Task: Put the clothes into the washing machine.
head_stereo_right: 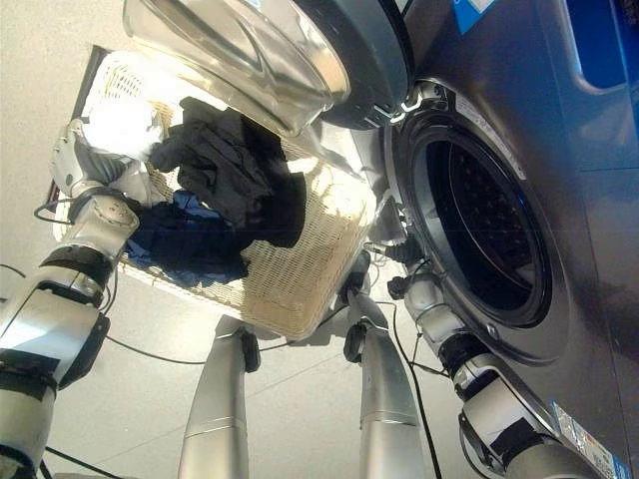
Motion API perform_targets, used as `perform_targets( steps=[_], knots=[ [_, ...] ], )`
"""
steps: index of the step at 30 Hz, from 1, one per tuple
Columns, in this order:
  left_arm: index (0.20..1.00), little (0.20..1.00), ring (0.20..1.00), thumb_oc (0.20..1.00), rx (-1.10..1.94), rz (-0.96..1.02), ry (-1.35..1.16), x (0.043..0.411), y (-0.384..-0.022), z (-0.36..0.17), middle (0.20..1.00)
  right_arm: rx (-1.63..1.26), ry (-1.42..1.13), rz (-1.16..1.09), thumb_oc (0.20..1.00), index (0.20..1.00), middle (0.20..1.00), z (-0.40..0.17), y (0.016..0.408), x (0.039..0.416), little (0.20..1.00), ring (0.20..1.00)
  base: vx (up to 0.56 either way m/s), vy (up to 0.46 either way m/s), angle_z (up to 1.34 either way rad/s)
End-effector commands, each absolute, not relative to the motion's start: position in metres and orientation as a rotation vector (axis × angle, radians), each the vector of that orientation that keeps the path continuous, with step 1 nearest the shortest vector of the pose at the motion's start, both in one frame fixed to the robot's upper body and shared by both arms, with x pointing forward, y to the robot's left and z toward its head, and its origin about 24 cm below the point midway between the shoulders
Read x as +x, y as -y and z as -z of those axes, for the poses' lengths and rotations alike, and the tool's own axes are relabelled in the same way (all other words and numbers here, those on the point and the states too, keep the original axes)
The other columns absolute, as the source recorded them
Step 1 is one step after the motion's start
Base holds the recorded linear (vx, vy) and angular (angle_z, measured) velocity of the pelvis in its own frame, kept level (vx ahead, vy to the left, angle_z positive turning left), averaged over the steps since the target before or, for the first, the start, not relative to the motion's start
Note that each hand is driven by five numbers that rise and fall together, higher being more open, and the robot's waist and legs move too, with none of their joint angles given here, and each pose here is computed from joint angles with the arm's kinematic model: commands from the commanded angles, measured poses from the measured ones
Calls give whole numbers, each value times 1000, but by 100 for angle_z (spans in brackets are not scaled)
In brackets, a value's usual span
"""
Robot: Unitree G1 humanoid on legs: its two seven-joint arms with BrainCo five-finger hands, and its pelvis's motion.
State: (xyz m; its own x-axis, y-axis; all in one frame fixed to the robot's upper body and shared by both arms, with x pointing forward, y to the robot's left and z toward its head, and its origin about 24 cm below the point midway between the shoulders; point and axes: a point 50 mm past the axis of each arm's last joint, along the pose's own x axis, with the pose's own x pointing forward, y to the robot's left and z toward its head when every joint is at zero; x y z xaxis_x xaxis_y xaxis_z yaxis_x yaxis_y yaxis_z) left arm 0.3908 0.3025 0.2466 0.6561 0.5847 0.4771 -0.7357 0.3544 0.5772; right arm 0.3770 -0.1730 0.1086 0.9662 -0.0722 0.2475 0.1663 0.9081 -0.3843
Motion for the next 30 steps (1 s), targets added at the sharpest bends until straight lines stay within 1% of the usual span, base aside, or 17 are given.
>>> perform_targets(
  steps=[1, 6, 7, 10, 20, 28, 30],
  knots=[
    [200, 200, 200, 200, 760, -719, 43, 397, -276, -179, 200, -364, 248, 106, 1000, 1000, 1000, -100, 170, 368, 1000, 1000, 0, 0, 0],
    [200, 200, 200, 200, 762, -720, 47, 394, -274, -166, 200, -358, 220, 113, 1000, 1000, 1000, -91, 169, 365, 1000, 1000, 0, -2, 1],
    [200, 200, 200, 200, 760, -721, 37, 391, -273, -154, 200, -355, 207, 120, 1000, 1000, 1000, -87, 170, 363, 1000, 1000, -10, -6, 5],
    [200, 200, 200, 200, 758, -718, 25, 388, -273, -143, 200, -356, 191, 131, 1000, 1000, 1000, -82, 172, 361, 1000, 1000, -11, 1, 5],
    [200, 200, 200, 200, 746, -718, 33, 379, -273, -124, 200, -353, 163, 144, 1000, 1000, 1000, -74, 178, 358, 1000, 1000, 0, 0, 0],
    [200, 200, 200, 200, 664, -704, 48, 377, -267, -117, 200, -353, 146, 156, 1000, 1000, 1000, -71, 179, 357, 1000, 1000, -13, -4, 3],
    [200, 200, 200, 200, 565, -685, 53, 376, -266, -112, 200, -353, 127, 162, 1000, 1000, 1000, -67, 181, 355, 1000, 1000, 0, 0, 0]
  ],
)
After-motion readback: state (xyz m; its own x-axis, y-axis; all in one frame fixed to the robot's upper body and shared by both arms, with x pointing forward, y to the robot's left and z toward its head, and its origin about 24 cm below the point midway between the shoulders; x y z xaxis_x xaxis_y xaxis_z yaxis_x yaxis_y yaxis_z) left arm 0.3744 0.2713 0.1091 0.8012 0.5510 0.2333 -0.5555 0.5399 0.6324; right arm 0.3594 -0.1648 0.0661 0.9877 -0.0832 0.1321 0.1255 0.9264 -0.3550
